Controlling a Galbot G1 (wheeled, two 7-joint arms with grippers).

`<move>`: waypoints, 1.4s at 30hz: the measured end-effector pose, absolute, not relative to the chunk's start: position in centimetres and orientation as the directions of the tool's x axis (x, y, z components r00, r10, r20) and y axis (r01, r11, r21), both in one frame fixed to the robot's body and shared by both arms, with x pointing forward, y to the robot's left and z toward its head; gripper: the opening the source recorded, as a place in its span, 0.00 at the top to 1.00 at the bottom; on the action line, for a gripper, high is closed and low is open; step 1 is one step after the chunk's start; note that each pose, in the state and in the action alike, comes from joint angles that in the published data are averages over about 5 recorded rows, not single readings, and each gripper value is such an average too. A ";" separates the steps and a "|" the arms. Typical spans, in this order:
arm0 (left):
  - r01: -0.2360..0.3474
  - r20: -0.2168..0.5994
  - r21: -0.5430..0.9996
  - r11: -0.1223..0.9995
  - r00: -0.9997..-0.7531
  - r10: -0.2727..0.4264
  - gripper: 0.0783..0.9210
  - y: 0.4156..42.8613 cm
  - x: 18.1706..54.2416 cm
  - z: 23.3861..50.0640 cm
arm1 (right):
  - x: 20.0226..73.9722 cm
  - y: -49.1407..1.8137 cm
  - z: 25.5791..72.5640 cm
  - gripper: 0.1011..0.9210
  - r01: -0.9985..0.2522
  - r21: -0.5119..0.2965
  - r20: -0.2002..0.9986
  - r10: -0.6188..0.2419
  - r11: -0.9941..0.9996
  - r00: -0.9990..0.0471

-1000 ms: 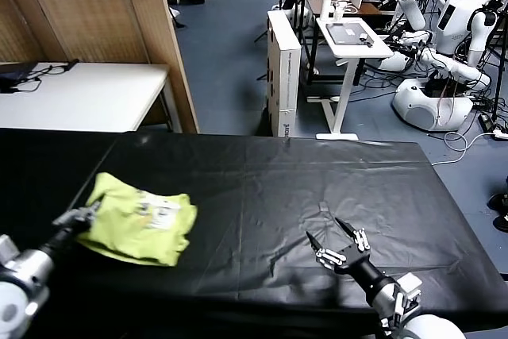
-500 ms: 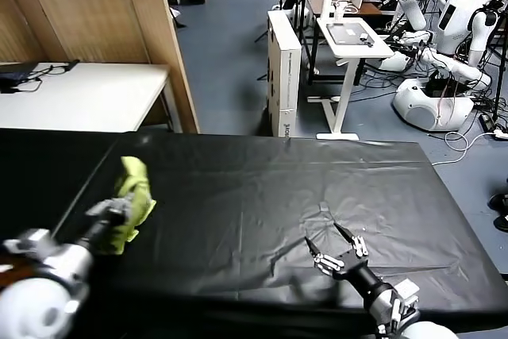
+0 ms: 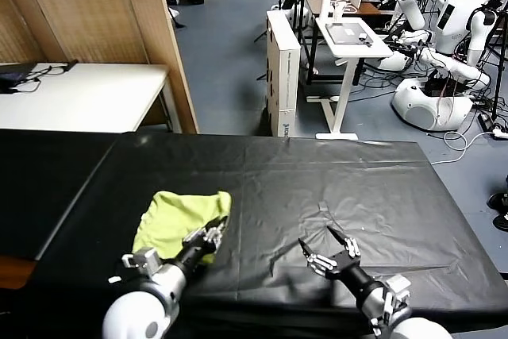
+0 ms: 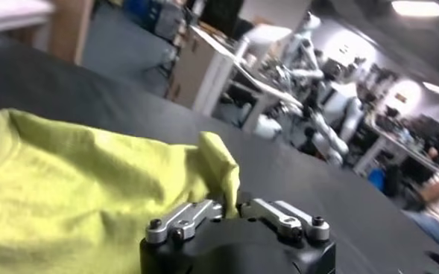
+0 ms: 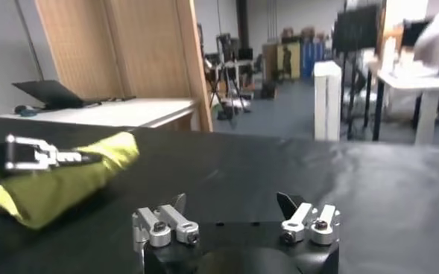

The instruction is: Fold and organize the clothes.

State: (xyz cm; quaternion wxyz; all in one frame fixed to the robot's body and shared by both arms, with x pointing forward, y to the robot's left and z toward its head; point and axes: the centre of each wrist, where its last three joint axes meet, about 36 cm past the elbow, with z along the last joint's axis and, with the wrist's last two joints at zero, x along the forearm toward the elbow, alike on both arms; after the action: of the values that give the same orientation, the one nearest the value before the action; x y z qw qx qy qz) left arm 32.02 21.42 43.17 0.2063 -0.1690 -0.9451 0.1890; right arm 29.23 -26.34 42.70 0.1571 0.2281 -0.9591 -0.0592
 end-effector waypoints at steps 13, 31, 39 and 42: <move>0.311 0.223 -0.254 0.916 -0.903 0.368 0.02 23.3 31.7 46.5 | 33.0 -20.8 42.9 0.02 -0.367 0.385 0.351 -0.502 0.847 -0.790; 0.246 0.238 -0.178 0.953 -0.929 0.284 0.02 24.7 30.6 46.3 | 34.7 -11.0 40.6 0.03 -0.398 0.450 0.431 -0.584 0.800 -0.688; 0.218 0.225 -0.176 0.960 -0.940 0.255 0.02 25.4 30.5 46.7 | 34.8 -10.9 40.2 0.50 -0.397 0.461 0.425 -0.590 0.794 -0.686; 0.206 0.223 -0.171 0.963 -0.944 0.241 0.02 25.7 30.4 46.8 | 34.9 -11.0 40.0 0.73 -0.395 0.465 0.423 -0.590 0.793 -0.687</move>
State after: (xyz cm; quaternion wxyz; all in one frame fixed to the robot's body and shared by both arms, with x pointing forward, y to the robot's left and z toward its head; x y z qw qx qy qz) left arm 30.40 25.74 46.80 0.1219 -0.1137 -0.9833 0.0730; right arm 34.93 -11.03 40.02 0.2861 0.2730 -0.9025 -0.1708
